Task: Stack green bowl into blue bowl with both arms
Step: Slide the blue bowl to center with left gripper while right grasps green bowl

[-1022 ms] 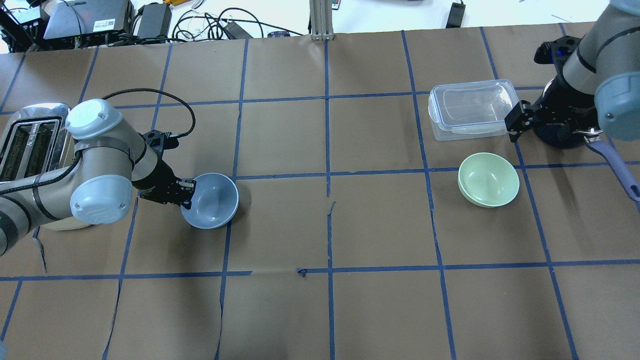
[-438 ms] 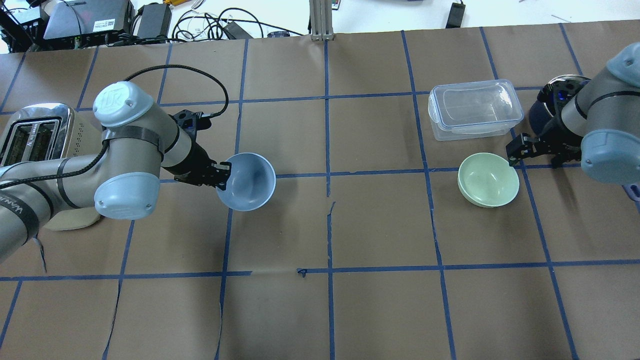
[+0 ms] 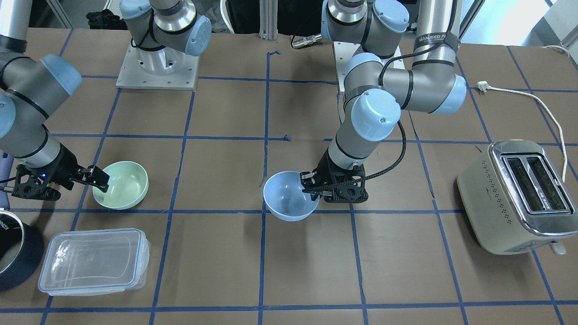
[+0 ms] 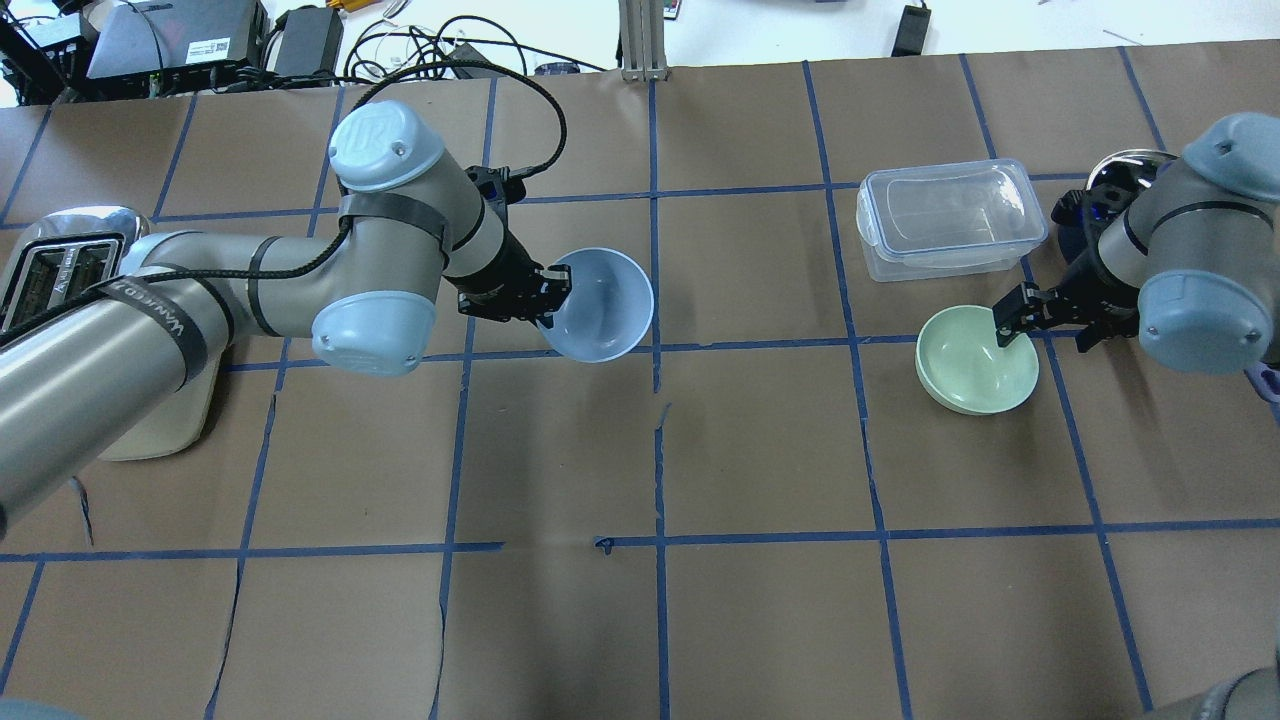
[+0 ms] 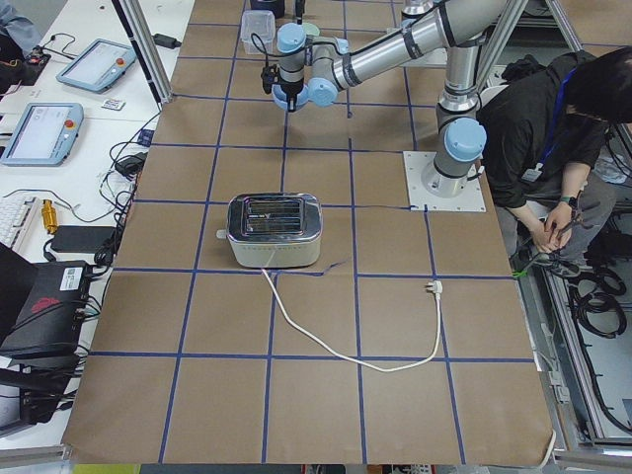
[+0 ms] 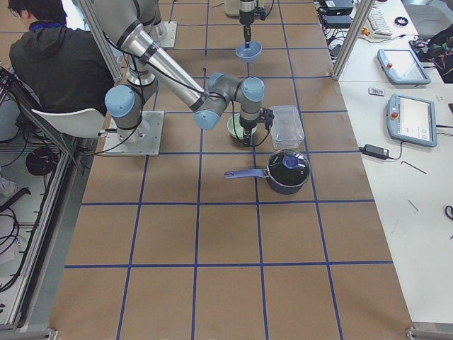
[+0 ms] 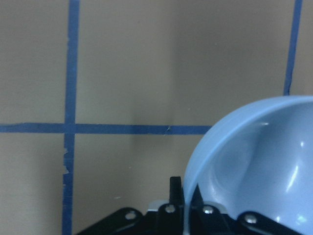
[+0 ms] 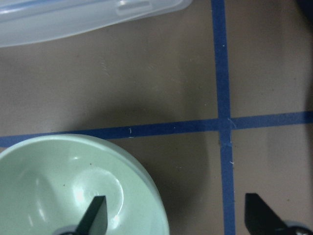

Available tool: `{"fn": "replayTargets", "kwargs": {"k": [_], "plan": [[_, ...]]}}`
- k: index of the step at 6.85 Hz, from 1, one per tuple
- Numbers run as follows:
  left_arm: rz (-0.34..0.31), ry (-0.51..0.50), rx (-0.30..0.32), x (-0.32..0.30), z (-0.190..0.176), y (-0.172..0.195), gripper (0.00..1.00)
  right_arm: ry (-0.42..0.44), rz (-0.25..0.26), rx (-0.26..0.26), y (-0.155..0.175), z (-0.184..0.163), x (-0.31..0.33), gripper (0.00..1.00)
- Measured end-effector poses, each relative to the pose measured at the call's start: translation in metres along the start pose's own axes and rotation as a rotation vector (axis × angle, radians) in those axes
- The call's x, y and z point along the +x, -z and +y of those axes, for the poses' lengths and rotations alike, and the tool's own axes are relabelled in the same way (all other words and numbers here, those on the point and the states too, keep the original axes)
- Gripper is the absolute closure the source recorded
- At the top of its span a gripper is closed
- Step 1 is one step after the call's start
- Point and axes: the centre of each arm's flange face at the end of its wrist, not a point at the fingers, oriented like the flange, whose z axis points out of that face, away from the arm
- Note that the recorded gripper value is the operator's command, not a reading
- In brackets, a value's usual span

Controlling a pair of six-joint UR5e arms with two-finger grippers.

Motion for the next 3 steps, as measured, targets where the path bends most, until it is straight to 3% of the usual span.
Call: {"fn": "replayTargets", "kwargs": {"k": [3], "plan": [[0.016,0.034,-0.006,0.034,-0.01,-0.051,1.0,-0.002,-0.028,-0.026,-0.018,-0.002,-0.001,0.85]]}}
